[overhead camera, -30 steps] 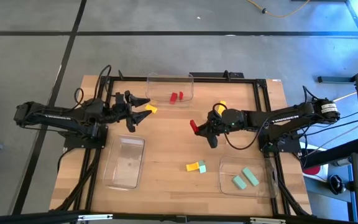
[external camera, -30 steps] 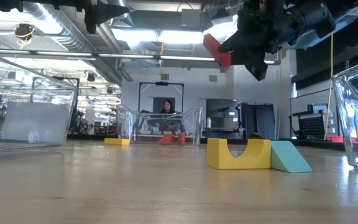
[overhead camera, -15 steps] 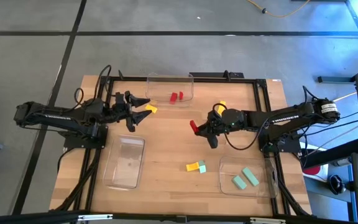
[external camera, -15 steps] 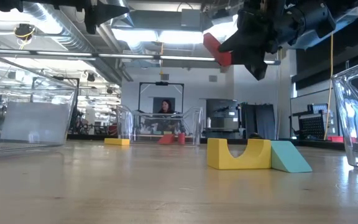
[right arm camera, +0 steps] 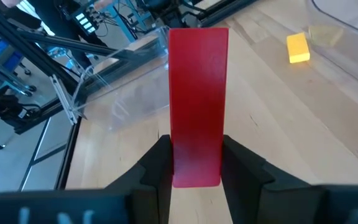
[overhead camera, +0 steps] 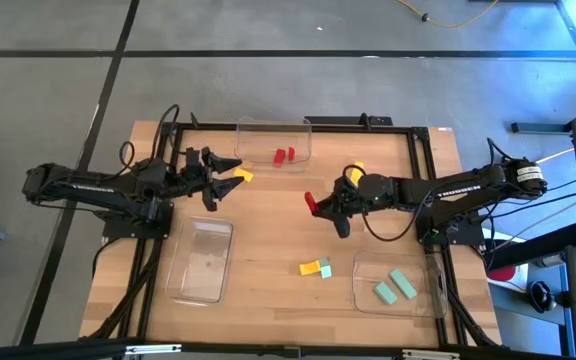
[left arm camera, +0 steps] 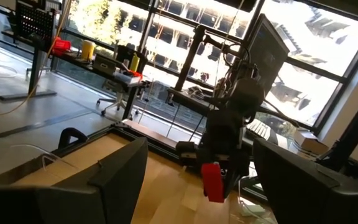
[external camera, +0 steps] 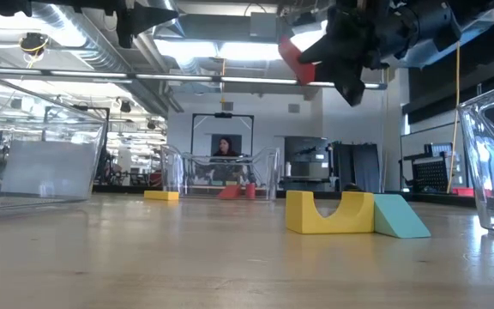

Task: Sort & place blocks by color
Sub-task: Put the red block on the top transparent bin

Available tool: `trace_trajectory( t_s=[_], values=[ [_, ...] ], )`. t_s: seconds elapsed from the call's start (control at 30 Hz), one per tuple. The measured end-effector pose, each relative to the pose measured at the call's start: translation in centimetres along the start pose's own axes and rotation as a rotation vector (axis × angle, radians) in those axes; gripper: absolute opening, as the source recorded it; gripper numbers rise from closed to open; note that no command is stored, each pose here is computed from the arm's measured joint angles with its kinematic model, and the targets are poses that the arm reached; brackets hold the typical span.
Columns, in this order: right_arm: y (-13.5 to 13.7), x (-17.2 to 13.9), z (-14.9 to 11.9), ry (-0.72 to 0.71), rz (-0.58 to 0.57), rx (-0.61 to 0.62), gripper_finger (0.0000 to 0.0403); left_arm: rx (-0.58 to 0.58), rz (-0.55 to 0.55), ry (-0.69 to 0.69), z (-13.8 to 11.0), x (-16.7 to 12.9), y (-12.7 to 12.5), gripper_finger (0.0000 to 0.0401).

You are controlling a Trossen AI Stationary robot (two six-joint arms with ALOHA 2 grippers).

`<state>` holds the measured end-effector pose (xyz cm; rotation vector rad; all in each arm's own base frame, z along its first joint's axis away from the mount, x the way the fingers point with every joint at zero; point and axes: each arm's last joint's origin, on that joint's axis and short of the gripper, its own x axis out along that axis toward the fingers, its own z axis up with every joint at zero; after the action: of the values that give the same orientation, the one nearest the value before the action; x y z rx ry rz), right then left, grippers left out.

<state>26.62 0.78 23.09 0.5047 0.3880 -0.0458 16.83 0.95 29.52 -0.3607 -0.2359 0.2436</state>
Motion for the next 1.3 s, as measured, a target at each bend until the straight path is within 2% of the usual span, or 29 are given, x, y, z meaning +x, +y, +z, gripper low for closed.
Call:
trace_trajectory(
  t_s=[0.23,0.5,0.7,0.97,1.13,1.3],
  values=[
    [0.2,0.0,0.3,-0.029,0.016,-0.001,0.0104,0.001,-0.049,0.018,-0.1,0.0,-0.1,0.0282],
    [0.6,0.3,1.2,-0.098,0.019,0.003,0.0104,0.059,-0.048,0.024,-0.2,0.1,-0.1,0.0282],
    [1.7,2.2,3.5,-0.134,0.012,-0.068,0.0104,0.053,-0.03,0.093,-1.6,1.2,0.0,0.0282],
    [3.2,5.9,7.2,-0.173,0.051,-0.193,0.0104,0.061,-0.097,0.181,-2.4,3.6,-1.0,0.0282],
    [3.0,7.8,8.3,-0.152,0.108,-0.207,0.0104,0.061,-0.113,0.194,-2.7,4.9,-1.4,0.0282],
    [3.0,8.8,8.1,-0.13,0.123,-0.21,0.0104,0.051,-0.119,0.139,-2.4,5.4,-1.6,0.0282]
  ],
)
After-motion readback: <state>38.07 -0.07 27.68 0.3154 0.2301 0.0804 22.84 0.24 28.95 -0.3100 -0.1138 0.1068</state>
